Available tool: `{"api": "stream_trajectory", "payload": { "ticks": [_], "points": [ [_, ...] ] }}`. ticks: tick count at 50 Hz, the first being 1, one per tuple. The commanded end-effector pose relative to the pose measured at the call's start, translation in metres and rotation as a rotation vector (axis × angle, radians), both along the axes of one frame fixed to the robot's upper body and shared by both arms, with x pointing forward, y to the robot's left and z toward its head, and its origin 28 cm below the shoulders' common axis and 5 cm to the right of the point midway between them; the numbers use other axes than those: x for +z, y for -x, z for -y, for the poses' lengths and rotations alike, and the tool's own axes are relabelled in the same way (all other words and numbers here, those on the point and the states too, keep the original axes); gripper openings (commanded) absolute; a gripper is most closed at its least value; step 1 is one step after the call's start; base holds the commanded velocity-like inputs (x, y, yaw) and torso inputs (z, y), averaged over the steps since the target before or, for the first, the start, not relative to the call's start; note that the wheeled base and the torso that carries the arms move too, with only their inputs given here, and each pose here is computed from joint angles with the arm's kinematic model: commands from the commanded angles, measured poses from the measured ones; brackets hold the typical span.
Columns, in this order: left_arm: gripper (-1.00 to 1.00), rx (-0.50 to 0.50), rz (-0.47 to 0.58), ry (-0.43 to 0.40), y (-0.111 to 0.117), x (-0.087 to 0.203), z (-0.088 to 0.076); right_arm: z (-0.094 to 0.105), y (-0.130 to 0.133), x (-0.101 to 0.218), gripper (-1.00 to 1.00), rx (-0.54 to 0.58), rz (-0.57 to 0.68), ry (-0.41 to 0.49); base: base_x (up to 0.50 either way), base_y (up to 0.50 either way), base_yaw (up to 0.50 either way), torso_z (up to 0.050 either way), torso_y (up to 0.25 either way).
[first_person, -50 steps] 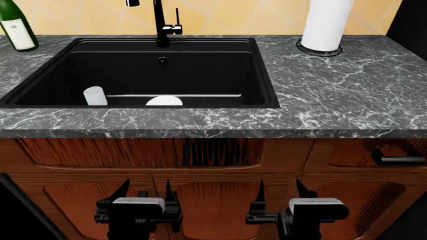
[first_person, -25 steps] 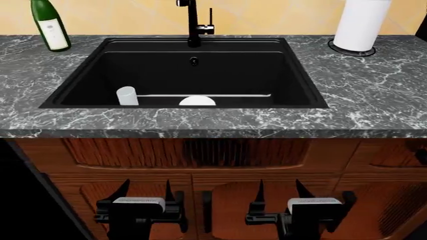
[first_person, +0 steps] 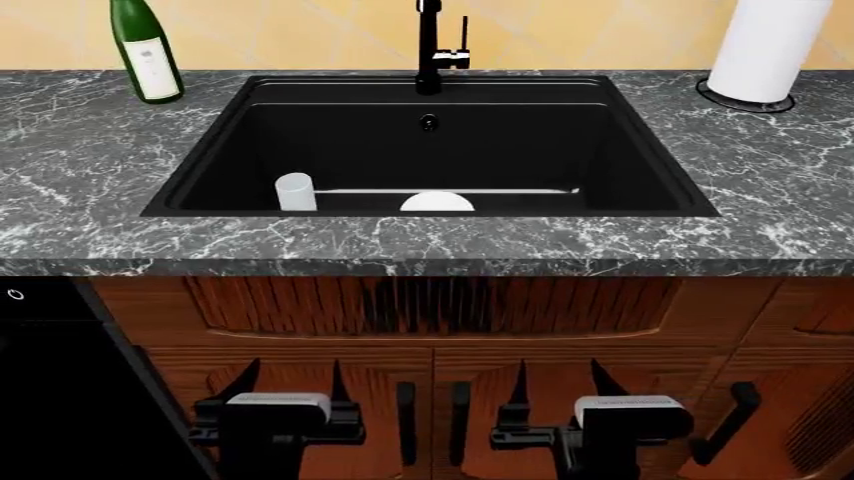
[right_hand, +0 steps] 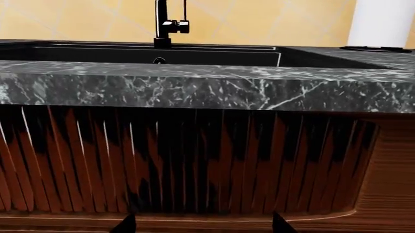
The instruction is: Pick the cup and bowl from the sink and place them on the counter for drying.
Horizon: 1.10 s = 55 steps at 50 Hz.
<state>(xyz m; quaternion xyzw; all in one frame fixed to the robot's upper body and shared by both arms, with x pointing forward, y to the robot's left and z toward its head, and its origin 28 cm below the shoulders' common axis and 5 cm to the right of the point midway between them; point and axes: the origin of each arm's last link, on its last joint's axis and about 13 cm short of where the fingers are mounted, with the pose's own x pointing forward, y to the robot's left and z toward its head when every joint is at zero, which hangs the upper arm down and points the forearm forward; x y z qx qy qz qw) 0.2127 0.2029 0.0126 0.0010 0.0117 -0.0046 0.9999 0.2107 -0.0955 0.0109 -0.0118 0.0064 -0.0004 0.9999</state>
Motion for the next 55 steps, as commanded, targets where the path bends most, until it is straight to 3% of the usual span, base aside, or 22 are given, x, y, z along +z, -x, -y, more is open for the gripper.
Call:
{"api": "stream_trajectory", "payload": {
  "ticks": [1, 21, 55],
  "points": [
    [1.00, 0.004, -0.012, -0.013, -0.0008, -0.0003, 0.0008, 0.0008, -0.0002, -0.0007, 1.00, -0.007, -0.006, -0.003, 0.00, 0.00, 0.00, 0.000, 0.000],
    [1.00, 0.015, 0.018, 0.002, -0.0007, 0.0021, -0.0004, 0.0007, -0.0002, -0.0010, 1.00, -0.011, -0.014, 0.000, 0.00, 0.00, 0.00, 0.000, 0.000],
    [1.00, 0.003, 0.034, -0.030, -0.0012, 0.0020, 0.0020, 0.0004, -0.0006, -0.0014, 1.00, -0.006, -0.018, 0.007, 0.00, 0.00, 0.00, 0.050, 0.000]
  ]
}}
